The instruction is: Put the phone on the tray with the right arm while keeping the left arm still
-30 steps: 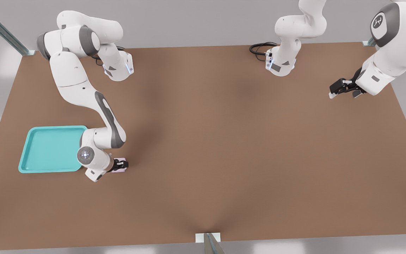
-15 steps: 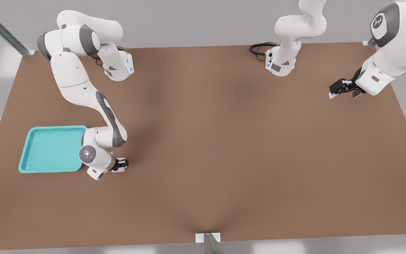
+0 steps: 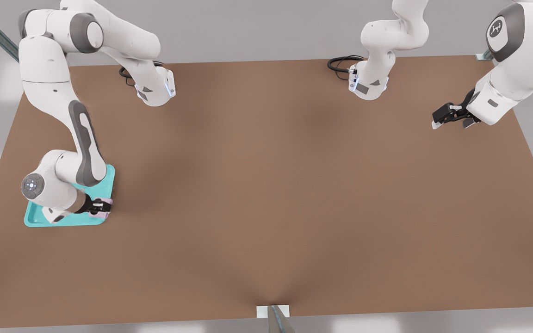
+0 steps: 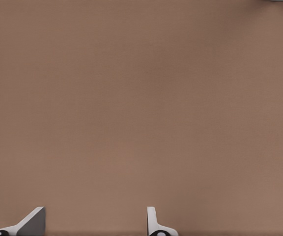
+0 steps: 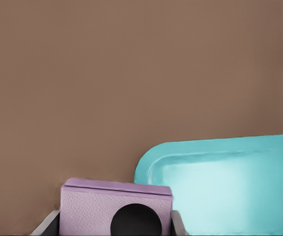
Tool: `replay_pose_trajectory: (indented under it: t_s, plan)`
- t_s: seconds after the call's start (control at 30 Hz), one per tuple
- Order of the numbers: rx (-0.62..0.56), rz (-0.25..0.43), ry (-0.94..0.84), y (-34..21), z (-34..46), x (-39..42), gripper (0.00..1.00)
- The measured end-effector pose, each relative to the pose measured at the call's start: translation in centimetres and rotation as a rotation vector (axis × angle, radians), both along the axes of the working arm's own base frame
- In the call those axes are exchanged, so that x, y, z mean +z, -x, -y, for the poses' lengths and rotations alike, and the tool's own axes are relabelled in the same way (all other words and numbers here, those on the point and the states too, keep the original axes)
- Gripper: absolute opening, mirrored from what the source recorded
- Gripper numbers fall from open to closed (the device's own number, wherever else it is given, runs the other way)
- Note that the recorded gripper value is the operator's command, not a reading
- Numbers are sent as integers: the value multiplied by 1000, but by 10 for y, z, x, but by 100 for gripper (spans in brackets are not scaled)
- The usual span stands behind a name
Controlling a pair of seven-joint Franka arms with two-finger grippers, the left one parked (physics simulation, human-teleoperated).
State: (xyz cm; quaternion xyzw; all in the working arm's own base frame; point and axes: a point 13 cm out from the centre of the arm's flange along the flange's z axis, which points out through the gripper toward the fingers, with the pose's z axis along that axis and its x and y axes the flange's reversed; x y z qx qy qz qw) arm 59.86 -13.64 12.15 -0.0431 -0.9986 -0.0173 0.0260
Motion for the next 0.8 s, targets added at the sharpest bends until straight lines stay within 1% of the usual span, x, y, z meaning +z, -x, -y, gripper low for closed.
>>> replay_pose_trajectory:
  t_s: [0.1, 0.13, 0.17, 0.23, 0.27, 0.3, 0.33, 0.37, 0.4, 0.43, 0.47, 0.5, 0.53, 0.57, 0.63, 0.7, 0.8]
  plan:
    - [-45, -41, -17, 35, 59, -14, 76]
    - [-50, -52, -24, 45, 72, -19, 79]
    - [-51, -60, -30, 53, 84, -23, 100]
    - [-34, -66, -37, 60, 94, -26, 100]
    - [-15, -55, -36, 57, 94, -19, 100]
    - [7, -29, -29, 44, 94, -2, 100]
    - [35, 34, -8, 12, 98, 41, 100]
    - [71, 119, 17, -29, 96, 104, 100]
    - [123, 211, 33, -71, 78, 176, 100]
    - [181, 269, 34, -95, 47, 230, 100]
    - [244, 312, 55, -102, 11, 286, 100]
    - [307, 334, 95, -96, -32, 337, 100]
    - [352, 331, 125, -76, -67, 370, 100]
    - [377, 308, 142, -50, -90, 387, 100]
    - [393, 273, 116, -28, -123, 403, 100]
    - [376, 235, 92, -26, -134, 407, 100]
    - [332, 181, 67, -11, -129, 407, 100]
